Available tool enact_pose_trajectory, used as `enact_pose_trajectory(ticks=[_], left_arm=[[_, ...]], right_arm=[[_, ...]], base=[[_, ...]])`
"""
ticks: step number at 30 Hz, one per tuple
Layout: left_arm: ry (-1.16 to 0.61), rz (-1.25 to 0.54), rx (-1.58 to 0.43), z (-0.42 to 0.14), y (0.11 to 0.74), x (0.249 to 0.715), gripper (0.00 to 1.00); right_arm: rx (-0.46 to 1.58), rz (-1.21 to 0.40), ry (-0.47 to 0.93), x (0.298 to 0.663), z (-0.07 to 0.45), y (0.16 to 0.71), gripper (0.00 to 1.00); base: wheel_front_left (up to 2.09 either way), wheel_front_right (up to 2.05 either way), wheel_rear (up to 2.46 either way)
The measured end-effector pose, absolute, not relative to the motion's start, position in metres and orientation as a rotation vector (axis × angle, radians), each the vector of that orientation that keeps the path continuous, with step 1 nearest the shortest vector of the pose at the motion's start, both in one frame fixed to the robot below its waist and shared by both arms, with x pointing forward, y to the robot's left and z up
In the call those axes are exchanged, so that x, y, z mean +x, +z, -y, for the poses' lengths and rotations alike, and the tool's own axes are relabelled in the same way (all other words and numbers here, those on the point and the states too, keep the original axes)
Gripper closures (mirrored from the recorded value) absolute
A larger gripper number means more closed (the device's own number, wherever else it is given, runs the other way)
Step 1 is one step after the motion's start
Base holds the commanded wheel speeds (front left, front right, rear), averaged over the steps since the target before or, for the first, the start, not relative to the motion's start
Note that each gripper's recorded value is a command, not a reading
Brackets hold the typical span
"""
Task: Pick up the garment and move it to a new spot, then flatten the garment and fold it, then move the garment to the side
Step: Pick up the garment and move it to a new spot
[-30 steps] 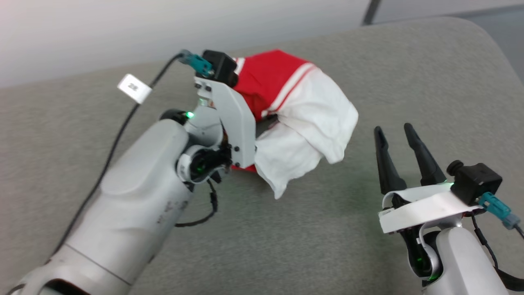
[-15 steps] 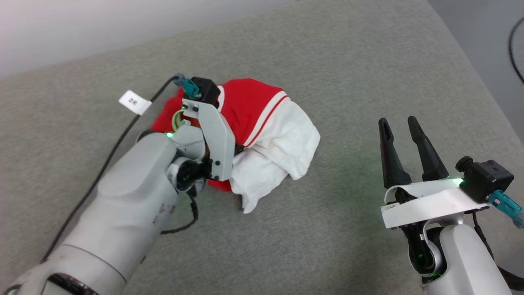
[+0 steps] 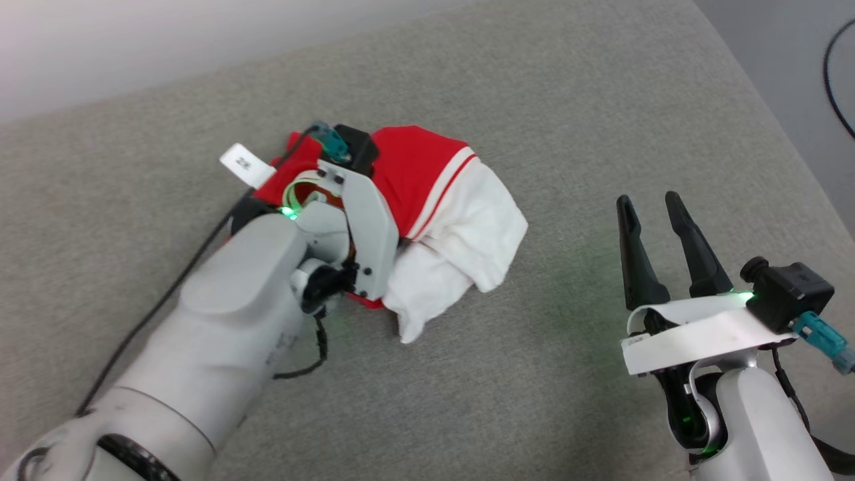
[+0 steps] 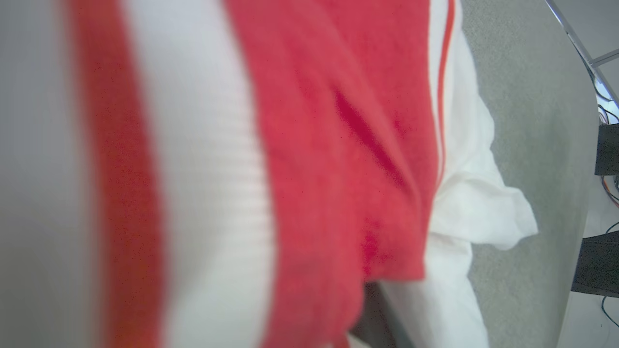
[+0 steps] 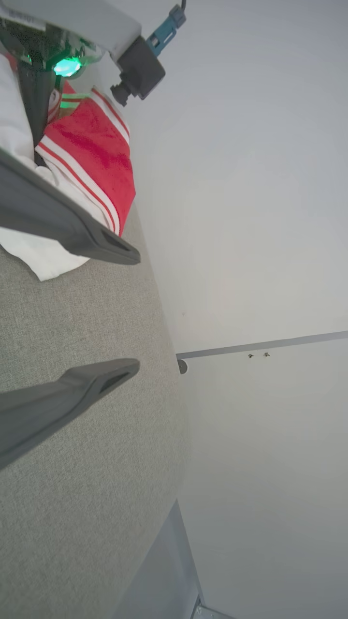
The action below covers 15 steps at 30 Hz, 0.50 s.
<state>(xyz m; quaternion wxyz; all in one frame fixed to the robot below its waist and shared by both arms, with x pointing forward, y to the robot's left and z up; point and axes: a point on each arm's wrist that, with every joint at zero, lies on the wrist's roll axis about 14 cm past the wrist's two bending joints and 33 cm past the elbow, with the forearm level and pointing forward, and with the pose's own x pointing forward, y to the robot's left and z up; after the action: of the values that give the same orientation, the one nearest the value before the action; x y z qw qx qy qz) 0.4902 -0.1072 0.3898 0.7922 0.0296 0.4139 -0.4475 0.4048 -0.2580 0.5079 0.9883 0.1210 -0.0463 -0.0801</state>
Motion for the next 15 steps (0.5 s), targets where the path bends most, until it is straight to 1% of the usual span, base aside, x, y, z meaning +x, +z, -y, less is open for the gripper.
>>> enact_pose_trajectory(ticks=[4,8,15], left_arm=[[-0.977,-0.831,0.026,0.110,0.407,0.482,0.00],[-0.953,-0.767,-0.062,0.100,0.428,0.479,0.00],[-0.867,-0.627,-0.182,0.060,0.468,0.478,0.00]], right_arm=[[0.228,0.082,-0.134,0.405,0.249,0.505,0.00],[0.213,0.079,-0.092,0.409,0.235,0.505,0.00],[0.207,0.062,-0.005,0.413,0.211,0.502,0.00]], base=[[0.00,0.00,0.00],[0.00,0.00,0.00],[0.00,0.00,0.00]])
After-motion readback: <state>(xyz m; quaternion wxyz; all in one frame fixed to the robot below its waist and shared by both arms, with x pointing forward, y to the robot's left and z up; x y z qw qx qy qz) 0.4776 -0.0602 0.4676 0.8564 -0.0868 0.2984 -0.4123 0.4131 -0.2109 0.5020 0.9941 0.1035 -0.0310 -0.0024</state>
